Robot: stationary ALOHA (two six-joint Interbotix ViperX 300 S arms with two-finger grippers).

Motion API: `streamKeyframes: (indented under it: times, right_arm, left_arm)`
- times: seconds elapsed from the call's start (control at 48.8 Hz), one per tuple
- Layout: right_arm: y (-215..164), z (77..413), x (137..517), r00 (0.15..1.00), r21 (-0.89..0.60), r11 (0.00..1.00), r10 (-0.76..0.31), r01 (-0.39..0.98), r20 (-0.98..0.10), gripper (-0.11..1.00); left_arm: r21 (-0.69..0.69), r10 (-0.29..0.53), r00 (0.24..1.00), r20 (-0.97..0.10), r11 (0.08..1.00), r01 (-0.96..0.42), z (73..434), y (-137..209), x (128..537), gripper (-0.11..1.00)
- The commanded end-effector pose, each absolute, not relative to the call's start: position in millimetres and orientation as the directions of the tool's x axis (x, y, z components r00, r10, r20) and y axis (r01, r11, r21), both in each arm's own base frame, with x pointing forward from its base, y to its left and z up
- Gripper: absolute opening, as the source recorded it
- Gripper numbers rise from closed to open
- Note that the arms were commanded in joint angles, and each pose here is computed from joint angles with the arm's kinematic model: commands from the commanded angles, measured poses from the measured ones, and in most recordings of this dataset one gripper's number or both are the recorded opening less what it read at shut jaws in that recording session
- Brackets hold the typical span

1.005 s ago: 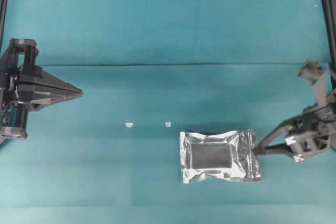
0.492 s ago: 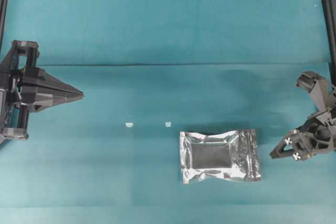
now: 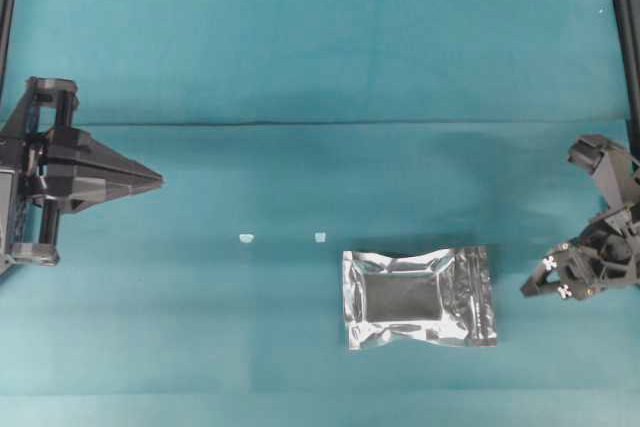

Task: Hand over the silver zip bag and make it stand upright.
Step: 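Move the right gripper toward the silver foil bag's right edge, then lower the open right gripper onto the bag's right edge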

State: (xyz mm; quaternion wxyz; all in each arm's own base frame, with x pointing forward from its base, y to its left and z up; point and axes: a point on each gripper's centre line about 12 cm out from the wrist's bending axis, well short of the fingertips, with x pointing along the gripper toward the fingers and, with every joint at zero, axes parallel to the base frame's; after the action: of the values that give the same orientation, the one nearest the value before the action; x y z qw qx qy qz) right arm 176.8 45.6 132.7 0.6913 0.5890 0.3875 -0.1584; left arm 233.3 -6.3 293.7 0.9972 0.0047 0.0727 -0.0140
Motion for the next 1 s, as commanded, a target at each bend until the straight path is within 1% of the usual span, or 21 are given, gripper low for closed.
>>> streamKeyframes:
  times: [0.0,0.082,0.144,0.226,0.369,0.41,0.451,0.492,0.595,0.718,0.984]
  right_arm:
    - [43,135,180,0.662,0.697,0.263,0.221,0.667,-0.716,0.02]
    - [42,134,180,0.663,0.696,0.275,0.215,0.663,-0.717,0.07]
    - [40,133,179,0.669,0.698,0.274,0.206,0.661,-0.714,0.15]
    - [38,132,180,0.689,0.712,0.256,0.187,0.653,-0.7,0.35]
    - [36,130,180,0.713,0.73,0.234,0.167,0.642,-0.681,0.76]
    - [37,130,180,0.719,0.736,0.226,0.166,0.638,-0.675,0.85]
    - [37,129,180,0.728,0.743,0.219,0.161,0.632,-0.667,0.91]
    - [38,128,179,0.736,0.75,0.211,0.156,0.627,-0.659,0.92]
    - [40,122,175,0.748,0.76,0.191,0.147,0.621,-0.648,0.9]
    - [43,116,173,0.752,0.763,0.174,0.136,0.622,-0.645,0.9]
    - [57,103,185,0.758,0.756,0.189,0.078,0.627,-0.648,0.89]
  left_arm:
    - [0.006,-0.027,0.991,-0.132,1.0,0.028,299,-6,235,-0.01]
    - [0.006,-0.027,0.991,-0.13,1.0,0.028,299,-6,235,-0.01]
    - [0.006,-0.026,0.991,-0.13,1.0,0.027,299,-6,235,-0.01]
    - [0.006,-0.027,0.991,-0.13,1.0,0.028,299,-6,235,-0.01]
    - [0.006,-0.026,0.992,-0.127,1.0,0.027,300,-6,235,-0.01]
    - [0.006,-0.026,0.992,-0.127,1.0,0.027,300,-6,235,-0.01]
    - [0.006,-0.026,0.992,-0.127,1.0,0.027,300,-6,235,-0.01]
    - [0.006,-0.028,0.992,-0.127,1.0,0.028,300,-6,235,-0.01]
    - [0.006,-0.026,0.991,-0.13,1.0,0.027,299,-6,235,-0.01]
    - [0.003,-0.026,0.991,-0.13,1.0,0.027,299,-6,235,-0.01]
    - [-0.008,-0.026,0.991,-0.135,1.0,0.025,298,-6,236,-0.01]
